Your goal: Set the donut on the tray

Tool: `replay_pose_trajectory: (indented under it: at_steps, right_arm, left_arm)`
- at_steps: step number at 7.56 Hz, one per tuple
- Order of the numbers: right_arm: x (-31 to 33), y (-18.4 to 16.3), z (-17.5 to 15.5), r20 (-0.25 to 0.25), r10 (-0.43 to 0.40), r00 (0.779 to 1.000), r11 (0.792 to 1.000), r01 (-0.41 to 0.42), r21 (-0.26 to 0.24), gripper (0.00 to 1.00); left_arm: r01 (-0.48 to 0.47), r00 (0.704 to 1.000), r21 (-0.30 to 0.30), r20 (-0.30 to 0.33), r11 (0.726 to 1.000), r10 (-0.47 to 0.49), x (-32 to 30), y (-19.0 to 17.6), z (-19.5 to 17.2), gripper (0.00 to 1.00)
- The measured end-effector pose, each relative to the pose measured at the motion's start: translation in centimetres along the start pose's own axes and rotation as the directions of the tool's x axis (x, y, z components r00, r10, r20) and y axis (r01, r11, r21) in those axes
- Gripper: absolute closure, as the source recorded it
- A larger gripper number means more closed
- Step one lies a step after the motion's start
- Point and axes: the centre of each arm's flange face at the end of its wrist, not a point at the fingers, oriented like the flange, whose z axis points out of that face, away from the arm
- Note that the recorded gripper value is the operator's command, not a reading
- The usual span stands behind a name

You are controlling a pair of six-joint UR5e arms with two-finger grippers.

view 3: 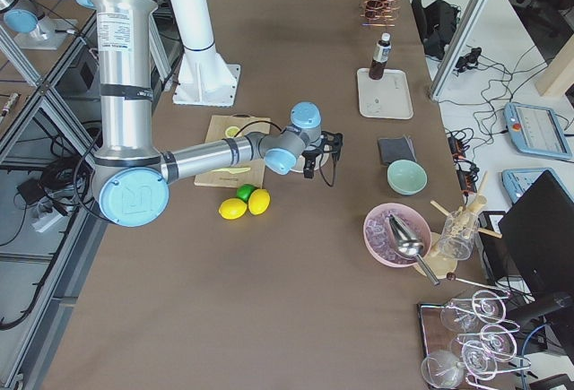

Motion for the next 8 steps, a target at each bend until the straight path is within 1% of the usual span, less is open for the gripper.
replay_pose_trajectory:
  at_steps: [3,6,7,8]
  right_arm:
    - [1.5,2.6,1.7,-0.007,-0.027,1.000,0.999,0.027,-0.019,0.00]
    - [0.4,4.9,4.3,-0.037,-0.043,0.998,0.999,0.042,-0.017,0.01]
    - [0.1,5.3,4.8,-0.042,-0.045,0.998,0.999,0.044,-0.015,0.35]
    - [0.0,5.5,5.1,-0.044,-0.045,0.998,0.999,0.044,-0.014,0.75]
  left_arm:
    - [0.002,1.000,-0.003,0.001,1.000,-0.002,-0.2,0.2,0.1,0.02]
    - [0.008,1.000,-0.011,0.002,1.000,-0.007,-0.6,0.4,0.5,0.02]
    - [0.008,1.000,-0.013,0.003,1.000,-0.008,-0.7,0.4,0.6,0.02]
    - [0.009,1.000,-0.014,0.003,1.000,-0.009,-0.7,0.4,0.7,0.02]
